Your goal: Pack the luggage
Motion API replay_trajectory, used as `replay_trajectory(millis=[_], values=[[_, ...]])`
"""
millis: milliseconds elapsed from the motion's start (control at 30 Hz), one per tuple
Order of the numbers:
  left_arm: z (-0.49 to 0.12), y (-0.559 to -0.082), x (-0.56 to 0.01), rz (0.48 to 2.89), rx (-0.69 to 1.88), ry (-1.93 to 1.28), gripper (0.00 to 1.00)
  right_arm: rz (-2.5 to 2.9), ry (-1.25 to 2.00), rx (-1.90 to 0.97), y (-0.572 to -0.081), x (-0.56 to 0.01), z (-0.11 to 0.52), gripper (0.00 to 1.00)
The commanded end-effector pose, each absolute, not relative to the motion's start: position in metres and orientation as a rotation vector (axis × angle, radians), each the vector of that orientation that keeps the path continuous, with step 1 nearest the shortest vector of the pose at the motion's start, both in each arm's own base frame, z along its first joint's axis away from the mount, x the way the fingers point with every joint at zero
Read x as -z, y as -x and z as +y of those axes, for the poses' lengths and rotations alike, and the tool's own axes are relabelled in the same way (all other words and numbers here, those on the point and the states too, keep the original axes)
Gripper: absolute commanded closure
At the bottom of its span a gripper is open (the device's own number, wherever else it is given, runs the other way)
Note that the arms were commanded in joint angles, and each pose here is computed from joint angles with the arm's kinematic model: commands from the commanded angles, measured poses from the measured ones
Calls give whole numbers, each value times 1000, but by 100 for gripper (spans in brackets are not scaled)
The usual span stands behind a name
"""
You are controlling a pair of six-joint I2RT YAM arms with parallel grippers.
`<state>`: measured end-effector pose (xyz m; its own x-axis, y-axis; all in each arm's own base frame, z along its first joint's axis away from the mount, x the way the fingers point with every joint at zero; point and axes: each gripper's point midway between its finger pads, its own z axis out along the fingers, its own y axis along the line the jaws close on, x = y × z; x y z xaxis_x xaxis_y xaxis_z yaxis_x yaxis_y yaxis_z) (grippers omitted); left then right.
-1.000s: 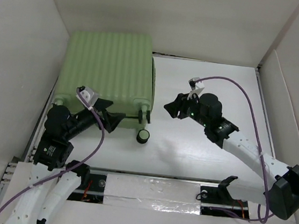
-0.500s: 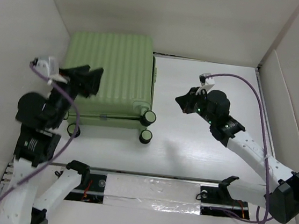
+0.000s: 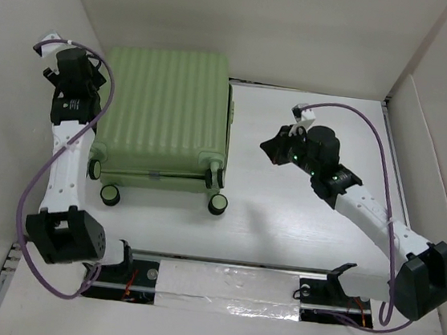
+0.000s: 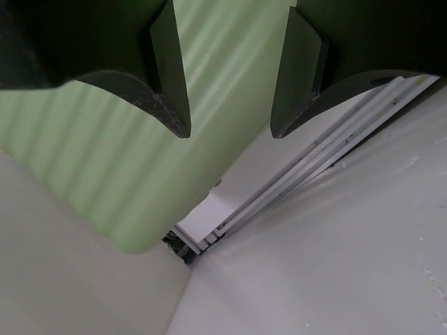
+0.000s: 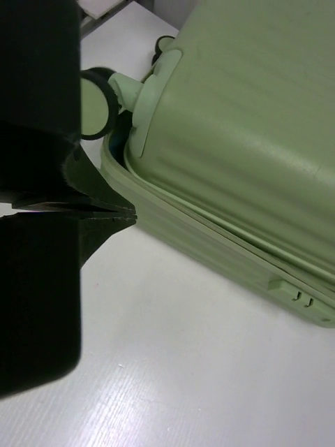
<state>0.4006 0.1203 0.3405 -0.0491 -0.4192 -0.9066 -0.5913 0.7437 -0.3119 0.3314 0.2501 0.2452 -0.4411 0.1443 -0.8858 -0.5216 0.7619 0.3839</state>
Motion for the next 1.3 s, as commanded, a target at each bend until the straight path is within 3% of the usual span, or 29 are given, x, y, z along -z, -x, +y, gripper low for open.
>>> replay_trajectory(millis=[0, 133, 233, 533, 800, 1033, 1267], values=[[138, -415, -366, 1582, -165, 886, 54, 1787, 305, -797, -350, -283, 253, 93], [188, -423, -375, 1510, -106, 981, 54, 1799, 290, -771, -364, -280, 256, 85], [216, -441, -355, 1586, -131, 1013, 54, 1839, 276, -751, -380, -265, 259, 79], [222, -469, -244, 1825, -144, 1042, 55, 1877, 245, -716, -410, -245, 283, 75], [175, -478, -166, 1985, -61, 977, 55, 1961, 273, -721, -422, -201, 321, 73], [101, -438, -86, 2103, 117, 1003, 55, 1976, 261, -741, -420, -183, 347, 72], [-20, -430, -129, 2090, 317, 814, 55, 1962, 232, -725, -414, -186, 336, 72]])
